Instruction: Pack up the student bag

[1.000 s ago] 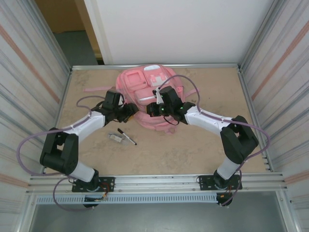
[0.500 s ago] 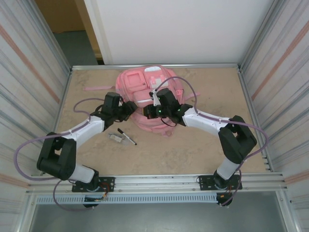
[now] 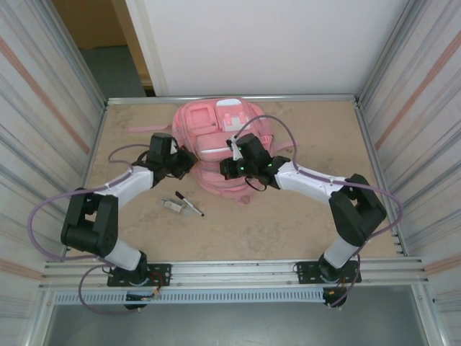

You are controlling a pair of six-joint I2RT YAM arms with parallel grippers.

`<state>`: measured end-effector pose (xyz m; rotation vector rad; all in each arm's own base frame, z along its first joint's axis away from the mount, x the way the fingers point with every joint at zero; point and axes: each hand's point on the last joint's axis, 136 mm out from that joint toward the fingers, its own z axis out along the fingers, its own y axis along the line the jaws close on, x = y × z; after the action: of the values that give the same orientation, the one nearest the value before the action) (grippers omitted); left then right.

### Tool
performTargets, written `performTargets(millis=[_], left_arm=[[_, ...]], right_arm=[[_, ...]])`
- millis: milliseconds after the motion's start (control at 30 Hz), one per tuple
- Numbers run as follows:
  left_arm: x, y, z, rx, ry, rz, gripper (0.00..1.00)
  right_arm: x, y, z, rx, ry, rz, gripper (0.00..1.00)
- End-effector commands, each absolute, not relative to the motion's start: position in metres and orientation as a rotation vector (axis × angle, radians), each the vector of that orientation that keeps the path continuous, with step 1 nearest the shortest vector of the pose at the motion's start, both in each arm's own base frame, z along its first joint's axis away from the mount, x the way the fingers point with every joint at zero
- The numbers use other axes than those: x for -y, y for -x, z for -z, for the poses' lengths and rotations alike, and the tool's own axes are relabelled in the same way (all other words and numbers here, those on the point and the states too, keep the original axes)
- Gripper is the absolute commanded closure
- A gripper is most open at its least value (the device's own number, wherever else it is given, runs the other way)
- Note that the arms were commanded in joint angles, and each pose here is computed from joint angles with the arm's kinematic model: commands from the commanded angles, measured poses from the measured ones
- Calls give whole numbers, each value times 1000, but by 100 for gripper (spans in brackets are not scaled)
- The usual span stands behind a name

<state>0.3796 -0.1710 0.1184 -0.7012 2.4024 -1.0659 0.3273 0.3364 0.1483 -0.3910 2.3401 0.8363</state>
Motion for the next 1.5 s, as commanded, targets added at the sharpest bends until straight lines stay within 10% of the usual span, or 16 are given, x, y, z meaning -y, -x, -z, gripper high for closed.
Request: performTargets(millis=[0, 433, 867, 1133, 1467], left_arm=[[158, -400, -140, -2345, 638, 1111, 100], [126, -467, -101, -2584, 581, 1079, 99], [122, -409, -146, -2595, 584, 1042, 45], [162, -345, -128, -2596, 635, 1109, 40], [170, -363, -136, -2511, 675, 1094, 45]], right_arm=[[-296, -331, -149, -2299, 465, -621, 100], [-235, -346, -164, -2237, 442, -543, 100], [-330, -333, -192, -2177, 559, -794, 100], [-368, -325, -198, -2172, 576, -942, 100], [-402, -301, -192, -2176, 608, -1055, 100]])
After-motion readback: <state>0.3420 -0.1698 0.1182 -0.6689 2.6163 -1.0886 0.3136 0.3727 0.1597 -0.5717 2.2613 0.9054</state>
